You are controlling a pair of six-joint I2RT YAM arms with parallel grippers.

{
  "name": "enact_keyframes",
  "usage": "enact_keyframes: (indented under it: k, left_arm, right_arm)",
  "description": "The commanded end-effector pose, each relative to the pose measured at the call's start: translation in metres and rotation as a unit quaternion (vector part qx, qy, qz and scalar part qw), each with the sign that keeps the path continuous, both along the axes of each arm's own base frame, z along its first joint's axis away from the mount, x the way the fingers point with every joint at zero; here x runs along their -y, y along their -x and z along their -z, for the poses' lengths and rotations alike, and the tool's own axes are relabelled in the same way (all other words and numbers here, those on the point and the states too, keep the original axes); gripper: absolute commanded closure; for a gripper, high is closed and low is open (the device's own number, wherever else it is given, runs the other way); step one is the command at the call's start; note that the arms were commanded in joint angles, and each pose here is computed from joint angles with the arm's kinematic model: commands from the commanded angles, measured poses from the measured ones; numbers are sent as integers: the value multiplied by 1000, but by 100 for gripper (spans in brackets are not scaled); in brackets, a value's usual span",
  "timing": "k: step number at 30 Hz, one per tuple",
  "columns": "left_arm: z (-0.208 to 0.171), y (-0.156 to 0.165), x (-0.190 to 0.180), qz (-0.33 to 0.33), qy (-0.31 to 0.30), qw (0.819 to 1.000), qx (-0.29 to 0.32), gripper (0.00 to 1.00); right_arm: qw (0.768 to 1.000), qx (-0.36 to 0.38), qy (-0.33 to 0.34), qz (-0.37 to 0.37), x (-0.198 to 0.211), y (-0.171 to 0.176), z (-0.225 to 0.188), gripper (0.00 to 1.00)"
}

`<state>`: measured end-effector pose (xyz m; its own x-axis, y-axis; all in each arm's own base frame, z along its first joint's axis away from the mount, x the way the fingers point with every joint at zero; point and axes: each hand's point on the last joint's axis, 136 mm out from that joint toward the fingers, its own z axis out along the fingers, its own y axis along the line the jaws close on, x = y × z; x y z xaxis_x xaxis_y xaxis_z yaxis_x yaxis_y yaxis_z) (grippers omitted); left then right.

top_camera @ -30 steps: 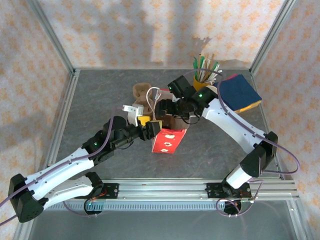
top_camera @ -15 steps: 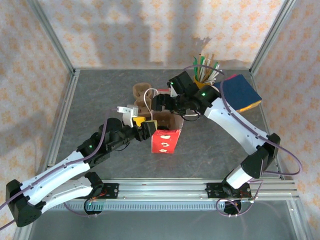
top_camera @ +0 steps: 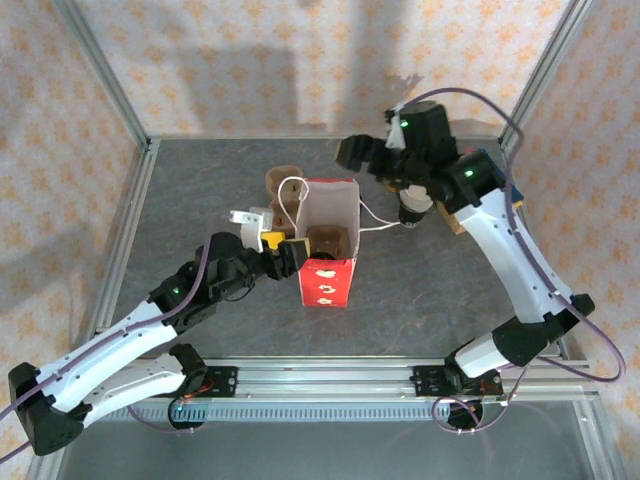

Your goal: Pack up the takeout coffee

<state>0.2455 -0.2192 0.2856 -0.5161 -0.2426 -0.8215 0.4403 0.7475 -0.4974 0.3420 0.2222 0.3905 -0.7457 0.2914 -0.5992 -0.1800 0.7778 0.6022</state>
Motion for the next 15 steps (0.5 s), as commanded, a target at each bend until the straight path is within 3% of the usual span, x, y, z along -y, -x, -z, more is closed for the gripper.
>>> enact_keyframes:
  k: [1,8,15]
  left_arm:
    - [-29,-6,-13,-28,-16,999,28,25]
    - [-60,-24,-37,-77,-33,995,50,25]
    - [-72,-44,-55,-108,-39,992,55,24]
  right_arm:
    - [997,44,29,53,42,-28,-13,13]
    - [978,47,119,162,124,-104,19,20]
    - [962,20,175,210,174,-165,68,32]
